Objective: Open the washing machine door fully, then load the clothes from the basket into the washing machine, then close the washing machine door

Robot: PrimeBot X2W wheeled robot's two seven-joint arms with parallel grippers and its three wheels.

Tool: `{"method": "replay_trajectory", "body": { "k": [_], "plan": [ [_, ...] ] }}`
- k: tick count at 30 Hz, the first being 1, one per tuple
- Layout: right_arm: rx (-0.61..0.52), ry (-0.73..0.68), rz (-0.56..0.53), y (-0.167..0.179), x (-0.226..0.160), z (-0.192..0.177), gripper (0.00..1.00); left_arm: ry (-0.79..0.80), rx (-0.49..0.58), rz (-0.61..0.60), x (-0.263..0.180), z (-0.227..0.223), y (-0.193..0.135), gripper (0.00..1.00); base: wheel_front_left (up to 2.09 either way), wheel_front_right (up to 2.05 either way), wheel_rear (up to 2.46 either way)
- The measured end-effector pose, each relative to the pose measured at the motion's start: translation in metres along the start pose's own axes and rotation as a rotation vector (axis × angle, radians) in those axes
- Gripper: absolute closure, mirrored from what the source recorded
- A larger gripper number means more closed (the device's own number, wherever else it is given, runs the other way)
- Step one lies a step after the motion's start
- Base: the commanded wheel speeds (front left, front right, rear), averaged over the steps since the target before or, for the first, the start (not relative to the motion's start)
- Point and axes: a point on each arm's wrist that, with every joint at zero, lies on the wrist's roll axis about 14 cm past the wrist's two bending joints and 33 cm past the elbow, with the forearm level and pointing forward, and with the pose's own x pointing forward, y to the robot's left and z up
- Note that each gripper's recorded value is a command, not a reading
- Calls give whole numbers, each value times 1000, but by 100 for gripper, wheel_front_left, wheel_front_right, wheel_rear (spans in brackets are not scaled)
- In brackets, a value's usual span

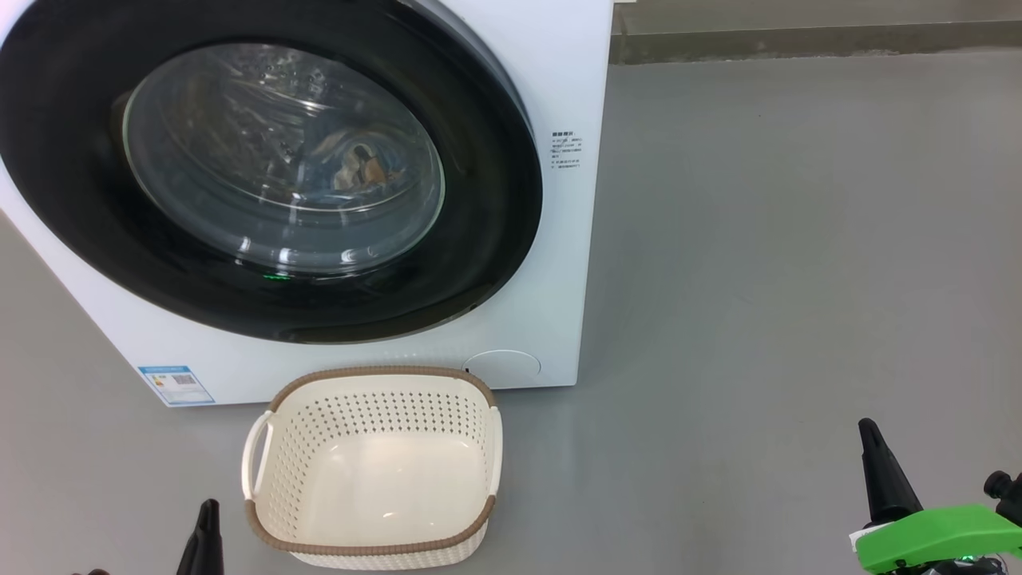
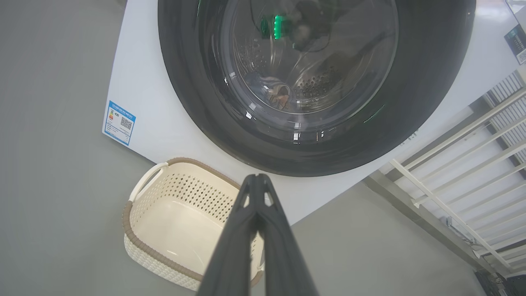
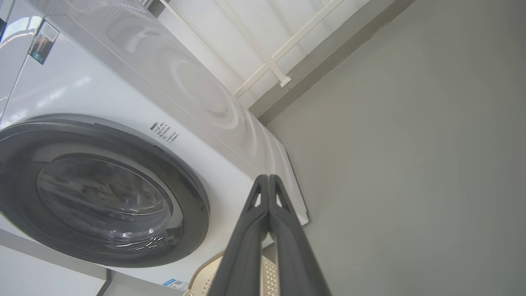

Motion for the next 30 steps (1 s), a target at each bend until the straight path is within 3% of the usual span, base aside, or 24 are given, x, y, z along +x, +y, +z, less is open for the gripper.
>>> {"method": "replay_trajectory", "body": {
  "k": [30],
  "plan": [
    [285,17,-9,5,7,0,100,-6,-315,9,5,6,-5,100,0,0,0]
  ]
}}
